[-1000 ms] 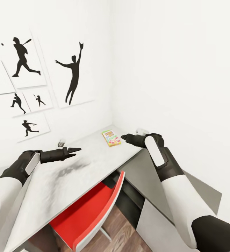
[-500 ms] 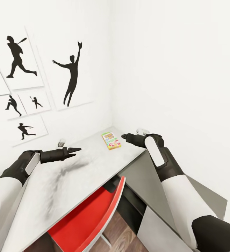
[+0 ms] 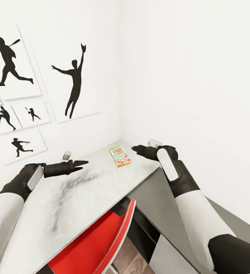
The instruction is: Put all the toys in the child's room - the three board games (two on the bed and one on the table), the two jigsaw puzzles on the table, and the tennis ball on the table - inside the toy box on the table in the child's room.
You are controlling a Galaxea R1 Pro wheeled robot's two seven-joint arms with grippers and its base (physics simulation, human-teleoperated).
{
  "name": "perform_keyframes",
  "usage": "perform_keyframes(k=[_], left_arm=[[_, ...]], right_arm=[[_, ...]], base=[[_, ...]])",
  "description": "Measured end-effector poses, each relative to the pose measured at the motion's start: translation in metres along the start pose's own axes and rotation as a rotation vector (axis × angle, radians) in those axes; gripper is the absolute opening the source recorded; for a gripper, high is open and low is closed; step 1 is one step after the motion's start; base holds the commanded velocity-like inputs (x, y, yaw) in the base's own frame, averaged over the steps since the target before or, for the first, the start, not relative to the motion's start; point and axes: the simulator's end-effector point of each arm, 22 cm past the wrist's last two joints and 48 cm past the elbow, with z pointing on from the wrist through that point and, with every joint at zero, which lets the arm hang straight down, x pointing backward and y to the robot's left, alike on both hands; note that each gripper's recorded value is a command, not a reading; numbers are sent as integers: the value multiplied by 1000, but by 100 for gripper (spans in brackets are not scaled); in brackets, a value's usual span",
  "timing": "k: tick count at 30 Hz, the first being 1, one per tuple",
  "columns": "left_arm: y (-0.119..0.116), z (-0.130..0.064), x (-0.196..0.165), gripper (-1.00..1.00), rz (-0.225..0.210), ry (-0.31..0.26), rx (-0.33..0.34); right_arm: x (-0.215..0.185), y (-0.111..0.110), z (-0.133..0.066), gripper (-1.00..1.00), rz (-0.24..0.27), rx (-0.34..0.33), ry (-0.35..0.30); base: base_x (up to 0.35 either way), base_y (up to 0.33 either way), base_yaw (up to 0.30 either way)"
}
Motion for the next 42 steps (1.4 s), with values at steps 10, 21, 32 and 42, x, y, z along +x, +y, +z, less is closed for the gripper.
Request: perform_keyframes(k=[10,21,32,42], left_arm=[[0,0,0,100,-1,-1,1],[0,-2,-1,100,-3,-3,2],[0,-1,-1,100,-4,-3,2],[1,-1,0,100,-1,-1,-2]], right_arm=[[0,0,0,100,-1,0,0],[0,1,0,100,-1,-1,0],[0,0,0,100,-3,2,-2],[0,-7,3,100,4,17,-10]], base=[[14,-1,0],[0,0,0],[0,0,0],[0,0,0]])
